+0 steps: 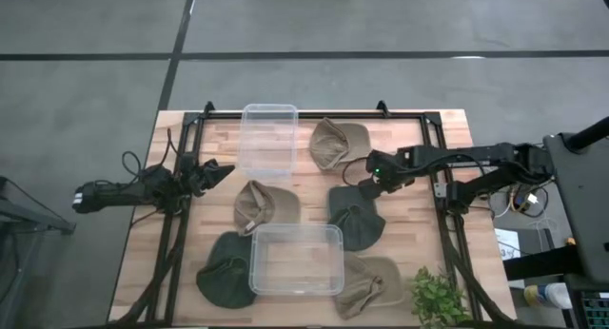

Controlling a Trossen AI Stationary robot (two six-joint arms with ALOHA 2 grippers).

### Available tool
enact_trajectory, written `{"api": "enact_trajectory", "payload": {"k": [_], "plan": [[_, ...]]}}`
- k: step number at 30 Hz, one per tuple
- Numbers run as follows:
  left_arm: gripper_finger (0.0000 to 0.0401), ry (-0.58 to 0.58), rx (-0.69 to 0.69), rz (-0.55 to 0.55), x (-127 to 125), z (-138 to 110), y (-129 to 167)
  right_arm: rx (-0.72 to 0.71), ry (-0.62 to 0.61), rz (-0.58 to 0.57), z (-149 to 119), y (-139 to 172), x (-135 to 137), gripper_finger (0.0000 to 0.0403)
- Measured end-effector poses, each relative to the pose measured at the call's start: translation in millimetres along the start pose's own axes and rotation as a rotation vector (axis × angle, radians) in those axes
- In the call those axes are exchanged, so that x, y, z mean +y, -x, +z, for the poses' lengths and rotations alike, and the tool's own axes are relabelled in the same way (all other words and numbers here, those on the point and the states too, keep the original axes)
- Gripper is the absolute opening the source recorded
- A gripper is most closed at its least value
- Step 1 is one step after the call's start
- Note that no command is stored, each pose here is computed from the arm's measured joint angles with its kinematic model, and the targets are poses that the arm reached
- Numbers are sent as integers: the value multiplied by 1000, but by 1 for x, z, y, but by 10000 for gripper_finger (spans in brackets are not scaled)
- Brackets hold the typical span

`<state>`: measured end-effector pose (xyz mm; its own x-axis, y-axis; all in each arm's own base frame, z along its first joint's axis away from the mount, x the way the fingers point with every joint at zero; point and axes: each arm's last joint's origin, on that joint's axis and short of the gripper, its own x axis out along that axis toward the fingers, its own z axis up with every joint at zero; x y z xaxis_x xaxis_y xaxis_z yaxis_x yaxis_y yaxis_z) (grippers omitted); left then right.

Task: Pick & Place hat
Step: Put the top blue cap into the bottom transparent bin

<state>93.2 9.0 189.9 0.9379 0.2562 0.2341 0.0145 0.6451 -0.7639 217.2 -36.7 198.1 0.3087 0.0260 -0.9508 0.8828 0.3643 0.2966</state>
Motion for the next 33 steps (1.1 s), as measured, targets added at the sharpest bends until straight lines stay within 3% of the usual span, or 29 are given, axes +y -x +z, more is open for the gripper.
{"api": "enact_trajectory", "payload": {"k": [9,17,21,28,33], "plan": [[0,0,-1,1,0,0,0,101,43,-46,3,-29,5,214],[0,2,-1,1,0,0,0,77,65,-6,6,-31,9,202],[0,7,-2,1,0,0,0,59,63,20,7,-30,11,157],[0,9,-1,1,0,0,0,51,98,31,9,-28,13,30],[0,18,-2,2,0,0,0,36,129,43,11,-23,18,16]]}}
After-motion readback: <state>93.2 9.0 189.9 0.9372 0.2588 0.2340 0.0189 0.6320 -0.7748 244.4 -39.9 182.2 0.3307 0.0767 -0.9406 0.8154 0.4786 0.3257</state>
